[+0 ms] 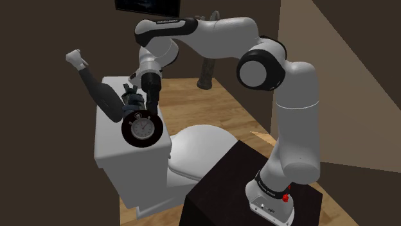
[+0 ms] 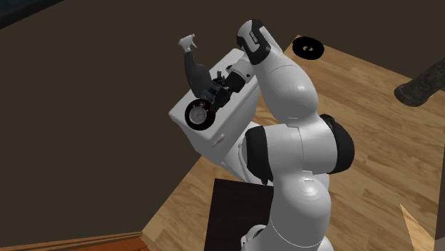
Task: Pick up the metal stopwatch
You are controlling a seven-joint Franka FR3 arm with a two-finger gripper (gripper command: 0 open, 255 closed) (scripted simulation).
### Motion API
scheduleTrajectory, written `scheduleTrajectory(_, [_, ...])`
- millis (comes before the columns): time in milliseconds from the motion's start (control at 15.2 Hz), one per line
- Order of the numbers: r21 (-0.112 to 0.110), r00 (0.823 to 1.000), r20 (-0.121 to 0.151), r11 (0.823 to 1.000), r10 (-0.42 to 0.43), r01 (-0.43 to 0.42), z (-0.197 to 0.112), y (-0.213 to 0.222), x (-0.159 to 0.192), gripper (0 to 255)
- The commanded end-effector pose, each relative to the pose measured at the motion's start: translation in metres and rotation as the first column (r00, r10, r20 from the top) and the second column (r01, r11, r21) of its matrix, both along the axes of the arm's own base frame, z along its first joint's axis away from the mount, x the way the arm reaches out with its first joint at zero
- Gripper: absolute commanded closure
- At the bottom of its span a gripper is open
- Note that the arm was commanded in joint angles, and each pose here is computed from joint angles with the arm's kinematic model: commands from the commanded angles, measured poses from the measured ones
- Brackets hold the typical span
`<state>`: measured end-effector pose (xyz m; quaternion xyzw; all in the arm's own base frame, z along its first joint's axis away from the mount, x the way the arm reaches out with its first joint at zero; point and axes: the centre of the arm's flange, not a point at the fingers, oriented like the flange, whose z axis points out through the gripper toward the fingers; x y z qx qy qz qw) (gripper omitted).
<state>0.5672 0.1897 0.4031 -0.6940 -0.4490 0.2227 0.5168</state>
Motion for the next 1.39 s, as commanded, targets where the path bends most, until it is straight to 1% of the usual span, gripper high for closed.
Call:
scheduleTrajectory(0, [-0.001,1.000,-0.001,1.000,0.000,0.000,-0.001,0.000,0.000,255])
scheduleTrajectory(198, [-0.001,1.000,-0.001,1.000,0.000,0.000,-0.001,0.001,0.000,255])
scheduleTrajectory(1188, [-0.001,1.000,-0.001,1.000,0.000,0.000,0.078,0.001,0.000,255])
scheduleTrajectory(1320, [-0.001,1.000,-0.001,1.000,0.000,0.000,0.079,0.000,0.000,255])
